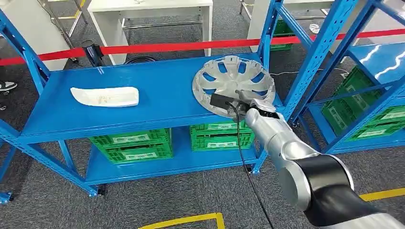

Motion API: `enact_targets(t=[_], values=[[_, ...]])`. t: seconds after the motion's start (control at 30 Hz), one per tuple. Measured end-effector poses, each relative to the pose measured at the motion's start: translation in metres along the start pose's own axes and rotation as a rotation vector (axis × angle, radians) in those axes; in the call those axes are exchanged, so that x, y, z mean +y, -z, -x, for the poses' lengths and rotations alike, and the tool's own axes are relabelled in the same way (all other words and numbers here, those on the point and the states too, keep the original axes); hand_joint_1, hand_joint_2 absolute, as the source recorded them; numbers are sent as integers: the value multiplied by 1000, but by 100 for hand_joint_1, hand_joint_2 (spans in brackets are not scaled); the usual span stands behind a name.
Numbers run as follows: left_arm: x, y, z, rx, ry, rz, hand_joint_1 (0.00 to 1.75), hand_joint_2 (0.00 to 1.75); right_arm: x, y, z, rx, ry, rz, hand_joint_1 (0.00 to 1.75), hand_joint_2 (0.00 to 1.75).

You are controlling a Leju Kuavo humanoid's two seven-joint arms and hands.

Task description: Take the parts from the cabinet and place them on the table.

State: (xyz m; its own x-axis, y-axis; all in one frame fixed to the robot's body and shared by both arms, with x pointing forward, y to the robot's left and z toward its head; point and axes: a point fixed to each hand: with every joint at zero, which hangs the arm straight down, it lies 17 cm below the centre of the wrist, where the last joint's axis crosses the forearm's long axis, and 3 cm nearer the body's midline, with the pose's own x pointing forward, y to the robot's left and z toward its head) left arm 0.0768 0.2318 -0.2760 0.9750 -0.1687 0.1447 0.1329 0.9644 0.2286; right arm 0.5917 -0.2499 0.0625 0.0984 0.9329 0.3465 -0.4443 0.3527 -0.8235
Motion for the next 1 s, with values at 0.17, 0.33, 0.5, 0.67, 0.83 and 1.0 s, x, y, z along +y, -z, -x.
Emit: enact_targets(t=[0.17, 0.33, 0.5, 0.67, 0.83, 1.0], values=[[1, 0, 4, 14, 2, -1, 0, 0, 0, 0, 0, 0, -2, 0, 0, 175], [3, 1, 5, 16, 4, -5, 0, 0, 1, 0, 0, 1, -1, -1, 0, 175], [5, 1, 5, 15, 9, -7, 0, 0, 1, 0, 0, 1, -1, -1, 0, 175], [5, 1, 6, 16, 11, -7, 0, 0, -3, 0, 0, -2, -2, 6, 0, 175], [2, 0, 11, 22, 13, -2, 0, 0, 8, -1, 7, 12, -1, -9, 0, 175], [3, 1, 9, 19, 13, -4, 0, 0, 12, -1, 11, 17, 1, -17, 0, 175]])
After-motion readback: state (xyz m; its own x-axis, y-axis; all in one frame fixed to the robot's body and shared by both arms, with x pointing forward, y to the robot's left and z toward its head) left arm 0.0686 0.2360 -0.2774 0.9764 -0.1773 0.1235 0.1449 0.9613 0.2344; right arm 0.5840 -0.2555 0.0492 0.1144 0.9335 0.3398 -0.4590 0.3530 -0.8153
